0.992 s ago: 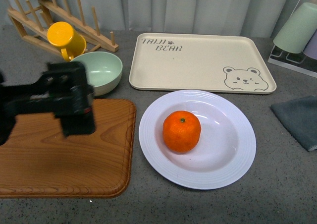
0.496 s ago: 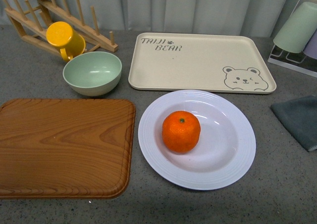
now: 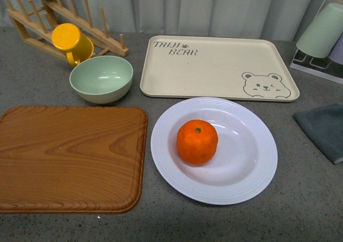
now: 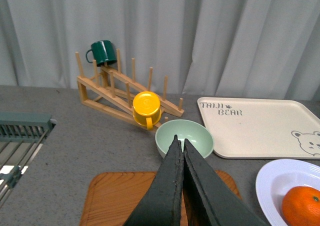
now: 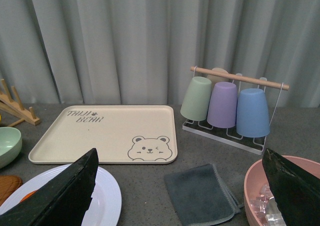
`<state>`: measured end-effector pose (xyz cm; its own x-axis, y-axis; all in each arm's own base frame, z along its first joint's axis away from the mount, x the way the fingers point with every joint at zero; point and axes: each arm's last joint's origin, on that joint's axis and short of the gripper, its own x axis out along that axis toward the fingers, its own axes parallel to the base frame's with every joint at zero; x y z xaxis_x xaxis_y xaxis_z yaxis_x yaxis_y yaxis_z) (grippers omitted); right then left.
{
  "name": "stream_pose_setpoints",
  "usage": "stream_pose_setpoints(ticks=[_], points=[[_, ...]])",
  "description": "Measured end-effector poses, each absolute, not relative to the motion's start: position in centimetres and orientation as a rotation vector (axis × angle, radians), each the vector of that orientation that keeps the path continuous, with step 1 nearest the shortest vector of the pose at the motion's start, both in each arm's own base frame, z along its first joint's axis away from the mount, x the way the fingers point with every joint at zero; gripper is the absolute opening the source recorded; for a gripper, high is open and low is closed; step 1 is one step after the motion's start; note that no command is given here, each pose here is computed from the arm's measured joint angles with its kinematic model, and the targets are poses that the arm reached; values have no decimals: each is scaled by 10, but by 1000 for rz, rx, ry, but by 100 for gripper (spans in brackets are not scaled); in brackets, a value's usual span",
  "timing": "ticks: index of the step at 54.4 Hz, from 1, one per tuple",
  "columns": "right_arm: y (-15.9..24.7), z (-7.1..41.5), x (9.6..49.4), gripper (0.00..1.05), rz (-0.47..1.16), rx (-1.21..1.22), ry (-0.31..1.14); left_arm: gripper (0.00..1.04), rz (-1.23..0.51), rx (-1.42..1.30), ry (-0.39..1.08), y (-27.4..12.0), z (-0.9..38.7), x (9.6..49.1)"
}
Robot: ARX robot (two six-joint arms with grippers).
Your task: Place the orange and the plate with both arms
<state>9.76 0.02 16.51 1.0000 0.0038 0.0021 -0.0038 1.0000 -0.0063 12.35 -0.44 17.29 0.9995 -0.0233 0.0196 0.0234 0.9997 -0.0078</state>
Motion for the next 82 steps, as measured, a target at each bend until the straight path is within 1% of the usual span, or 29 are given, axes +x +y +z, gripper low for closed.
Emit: stream_pose_setpoints(ticks=[3, 38, 41, 51, 54, 55, 57, 59, 61, 62, 65, 67, 69, 70, 74, 79, 81, 82], points=[[0, 165, 98, 96, 3, -6, -2, 4, 7, -8, -22, 0, 173, 121], [0, 165, 98, 96, 3, -7, -2, 4, -2, -7, -23, 0, 173, 107], [0, 165, 98, 96, 3, -7, -2, 4, -3, -7, 11, 0, 169, 101], [0, 165, 98, 96, 3, -6, -2, 4, -3, -8, -17, 0, 170, 97], [0, 165, 98, 96, 3, -6, -2, 17, -2, -7, -17, 0, 170, 97], [0, 164, 98, 96, -8, -16, 12, 23, -2, -7, -17, 0, 170, 97], [0, 164, 98, 96, -43, -42, 81, 30, -2, -7, -17, 0, 170, 97], [0, 164, 100, 96, -60, -62, 146, 35, -2, -7, -18, 0, 170, 97], [-1, 164, 103, 96, -60, -71, 178, 42, -2, -7, -18, 0, 170, 97], [-1, 164, 106, 96, -60, -73, 194, 44, -2, -7, -18, 0, 170, 97], [-1, 167, 114, 96, -55, -74, 216, 55, -2, -7, -17, 0, 170, 97], [-1, 169, 120, 96, -48, -71, 225, 60, -2, -7, -17, 0, 170, 97], [-2, 173, 130, 96, -30, -64, 237, 67, -2, -7, -17, 0, 170, 97], [-2, 175, 135, 96, -19, -60, 244, 69, -2, -7, -17, 0, 170, 97], [-3, 178, 154, 96, 16, -39, 279, 82, -2, -7, -17, 0, 170, 97], [-4, 173, 185, 96, 58, 12, 383, 98, -2, -7, -17, 0, 170, 97], [-4, 168, 195, 96, 73, 35, 432, 100, -2, -6, -17, 0, 170, 97], [-3, 165, 202, 96, 86, 53, 465, 99, -2, -6, -17, 0, 170, 97]])
